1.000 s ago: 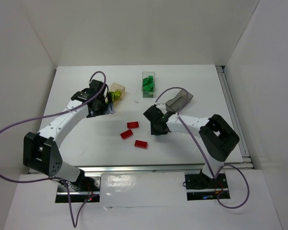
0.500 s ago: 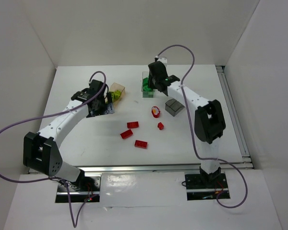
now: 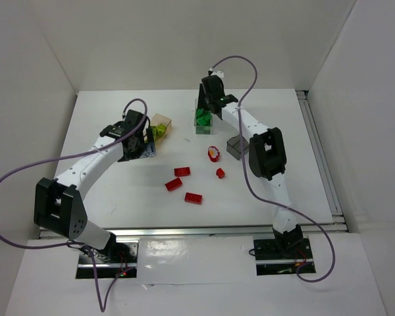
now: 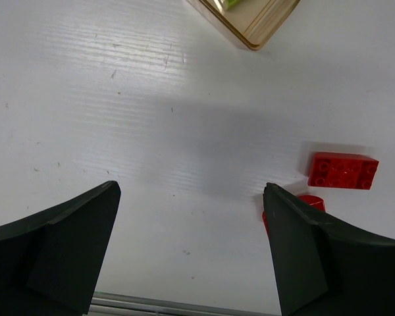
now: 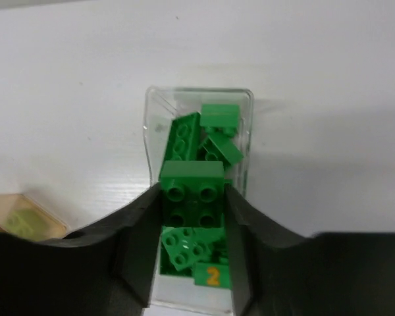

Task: Sort the legos into containers by color

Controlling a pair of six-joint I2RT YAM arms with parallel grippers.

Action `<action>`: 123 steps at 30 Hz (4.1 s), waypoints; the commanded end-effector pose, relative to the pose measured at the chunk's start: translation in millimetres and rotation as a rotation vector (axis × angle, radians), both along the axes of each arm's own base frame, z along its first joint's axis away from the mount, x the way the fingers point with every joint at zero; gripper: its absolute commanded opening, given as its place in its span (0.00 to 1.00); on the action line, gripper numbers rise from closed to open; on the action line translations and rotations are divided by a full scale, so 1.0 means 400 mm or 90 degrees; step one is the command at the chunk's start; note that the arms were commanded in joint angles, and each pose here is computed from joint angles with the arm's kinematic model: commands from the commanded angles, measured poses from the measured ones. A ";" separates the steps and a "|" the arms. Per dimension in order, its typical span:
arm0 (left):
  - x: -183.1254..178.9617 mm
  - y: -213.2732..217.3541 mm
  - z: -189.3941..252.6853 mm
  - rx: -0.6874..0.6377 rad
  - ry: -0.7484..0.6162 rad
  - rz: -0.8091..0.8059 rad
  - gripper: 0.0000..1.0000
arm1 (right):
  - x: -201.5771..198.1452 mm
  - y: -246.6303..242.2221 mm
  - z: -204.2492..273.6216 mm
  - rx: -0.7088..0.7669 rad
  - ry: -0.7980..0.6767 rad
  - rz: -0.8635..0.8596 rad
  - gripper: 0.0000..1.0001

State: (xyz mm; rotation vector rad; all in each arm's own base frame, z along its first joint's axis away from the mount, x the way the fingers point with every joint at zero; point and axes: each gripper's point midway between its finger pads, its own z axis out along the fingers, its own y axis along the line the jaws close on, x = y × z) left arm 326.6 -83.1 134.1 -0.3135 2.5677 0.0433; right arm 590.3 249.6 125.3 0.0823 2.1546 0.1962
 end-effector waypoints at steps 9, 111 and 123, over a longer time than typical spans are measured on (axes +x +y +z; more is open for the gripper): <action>0.005 0.010 0.025 0.018 -0.014 -0.003 0.99 | -0.025 0.009 0.176 0.003 -0.087 -0.003 0.67; 0.019 -0.032 0.021 -0.032 -0.016 -0.023 0.99 | -0.436 -0.024 -0.200 -0.083 0.106 0.141 0.75; 0.025 -0.034 0.034 -0.032 -0.016 -0.023 0.99 | -0.466 -0.092 -0.033 -0.084 0.021 0.043 0.34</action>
